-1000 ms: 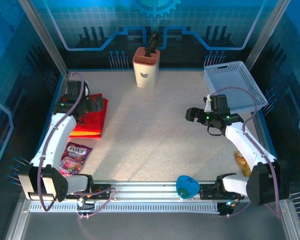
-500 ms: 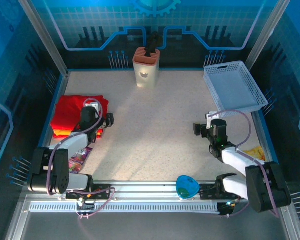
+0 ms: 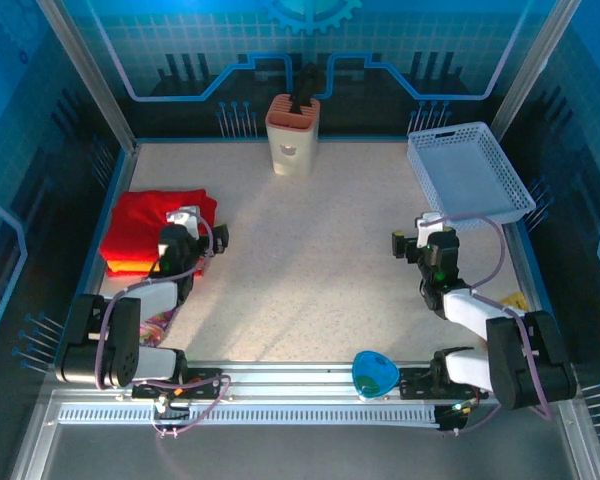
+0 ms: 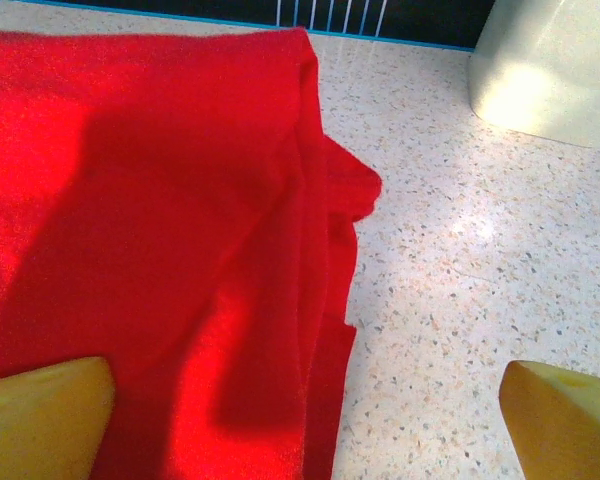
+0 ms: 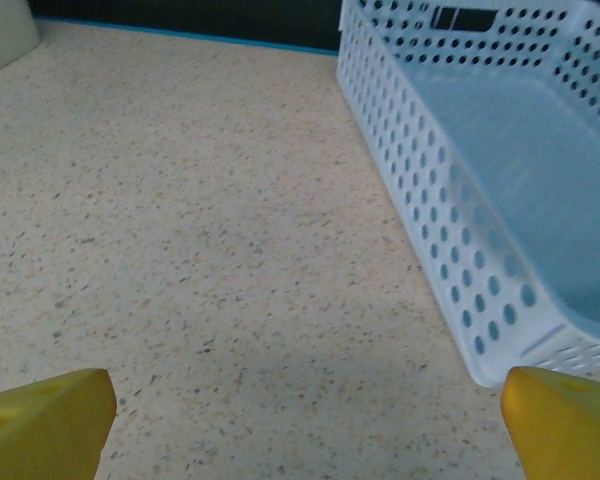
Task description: Fold and stack the t-shirts
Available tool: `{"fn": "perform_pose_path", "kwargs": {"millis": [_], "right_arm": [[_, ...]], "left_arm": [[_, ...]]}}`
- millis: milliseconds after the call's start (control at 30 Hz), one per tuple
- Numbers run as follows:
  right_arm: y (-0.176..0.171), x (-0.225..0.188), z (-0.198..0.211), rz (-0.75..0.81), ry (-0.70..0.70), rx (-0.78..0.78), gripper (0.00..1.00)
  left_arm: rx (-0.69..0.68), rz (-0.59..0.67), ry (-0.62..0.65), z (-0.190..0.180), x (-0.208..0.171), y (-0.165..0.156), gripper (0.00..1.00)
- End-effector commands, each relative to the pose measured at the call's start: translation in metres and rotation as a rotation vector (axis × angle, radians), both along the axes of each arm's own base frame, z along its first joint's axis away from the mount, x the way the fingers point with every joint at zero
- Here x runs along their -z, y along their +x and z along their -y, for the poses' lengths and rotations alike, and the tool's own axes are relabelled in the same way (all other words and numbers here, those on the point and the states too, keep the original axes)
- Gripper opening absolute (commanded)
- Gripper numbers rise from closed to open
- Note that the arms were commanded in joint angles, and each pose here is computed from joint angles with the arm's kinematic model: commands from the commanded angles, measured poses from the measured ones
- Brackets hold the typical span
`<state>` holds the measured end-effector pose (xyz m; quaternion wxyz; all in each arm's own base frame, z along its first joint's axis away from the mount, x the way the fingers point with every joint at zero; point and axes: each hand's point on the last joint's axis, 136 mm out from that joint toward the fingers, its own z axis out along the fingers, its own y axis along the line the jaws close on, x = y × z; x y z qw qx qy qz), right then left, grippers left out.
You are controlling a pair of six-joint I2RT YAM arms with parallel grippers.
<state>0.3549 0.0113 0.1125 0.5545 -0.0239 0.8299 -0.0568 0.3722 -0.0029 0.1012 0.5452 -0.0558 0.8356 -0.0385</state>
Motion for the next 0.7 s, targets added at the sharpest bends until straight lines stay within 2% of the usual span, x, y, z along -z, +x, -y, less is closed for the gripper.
{"fn": "perform_pose_path", "kwargs": {"millis": [0, 267, 367, 500, 633, 667], "right_arm": [[0.001, -0.017, 0.004, 0.095, 0.023, -0.006, 1.00], [0.009, -0.021, -0.002, 0.191, 0.062, -0.068, 1.00], [0.016, -0.011, 0.002, 0.197, 0.077, -0.042, 1.00], [0.026, 0.003, -0.014, 0.184, 0.057, -0.126, 1.00], [0.042, 0.014, -0.007, 0.052, 0.050, -0.061, 1.00], [0.042, 0.013, -0.006, 0.070, 0.052, -0.056, 1.00]], "left_arm": [[0.045, 0.116, 0.007, 0.007, -0.023, 0.003, 0.99], [0.039, 0.173, 0.040, 0.004, -0.024, 0.002, 0.99], [0.010, 0.208, 0.045, 0.000, -0.016, 0.002, 0.99], [0.013, 0.224, 0.054, 0.000, -0.005, 0.006, 0.99], [-0.078, 0.148, 0.056, -0.015, 0.001, 0.016, 0.99], [-0.105, 0.091, 0.055, -0.019, 0.007, 0.020, 0.99]]}}
